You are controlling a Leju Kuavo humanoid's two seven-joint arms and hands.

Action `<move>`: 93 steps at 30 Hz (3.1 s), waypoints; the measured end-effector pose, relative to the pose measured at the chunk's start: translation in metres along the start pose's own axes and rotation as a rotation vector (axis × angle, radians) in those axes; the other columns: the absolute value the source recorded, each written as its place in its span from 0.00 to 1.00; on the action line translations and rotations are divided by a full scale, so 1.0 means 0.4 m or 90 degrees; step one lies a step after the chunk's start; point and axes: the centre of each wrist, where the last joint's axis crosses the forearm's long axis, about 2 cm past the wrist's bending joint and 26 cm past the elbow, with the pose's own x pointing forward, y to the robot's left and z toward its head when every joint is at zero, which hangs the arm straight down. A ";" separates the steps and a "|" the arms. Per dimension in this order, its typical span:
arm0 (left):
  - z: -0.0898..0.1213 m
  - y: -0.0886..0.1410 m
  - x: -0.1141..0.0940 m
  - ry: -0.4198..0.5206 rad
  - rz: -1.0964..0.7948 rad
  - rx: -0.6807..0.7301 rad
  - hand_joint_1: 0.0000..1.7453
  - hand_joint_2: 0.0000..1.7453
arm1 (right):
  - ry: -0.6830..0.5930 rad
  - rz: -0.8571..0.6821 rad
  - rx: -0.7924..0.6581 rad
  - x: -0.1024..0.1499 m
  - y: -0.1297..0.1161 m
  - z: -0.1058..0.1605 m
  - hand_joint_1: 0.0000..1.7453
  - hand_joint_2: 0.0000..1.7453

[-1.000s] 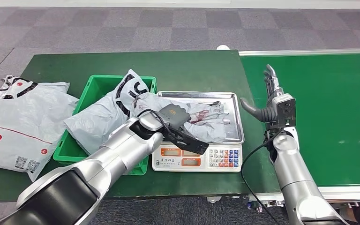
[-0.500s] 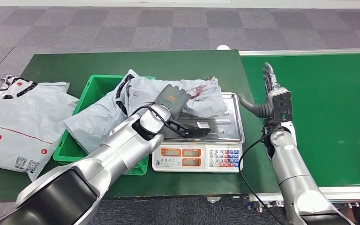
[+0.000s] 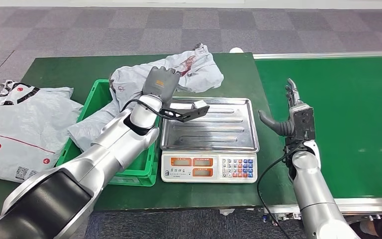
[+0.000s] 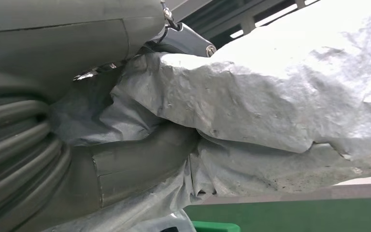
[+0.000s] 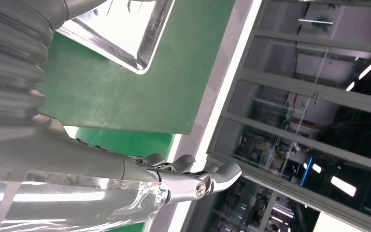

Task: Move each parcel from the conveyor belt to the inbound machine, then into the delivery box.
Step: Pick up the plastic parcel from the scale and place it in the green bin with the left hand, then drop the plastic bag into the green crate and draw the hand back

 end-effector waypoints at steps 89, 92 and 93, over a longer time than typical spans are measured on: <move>0.020 -0.084 -0.216 0.226 -0.086 -0.189 0.00 1.00 | 0.041 0.054 -0.008 -0.001 -0.044 0.083 0.00 1.00; 0.020 -0.083 -0.215 0.225 -0.084 -0.188 0.00 1.00 | 0.041 0.054 -0.008 -0.001 -0.044 0.084 0.00 1.00; 0.020 -0.083 -0.214 0.223 -0.081 -0.185 0.00 1.00 | 0.041 0.054 -0.008 -0.001 -0.044 0.084 0.00 1.00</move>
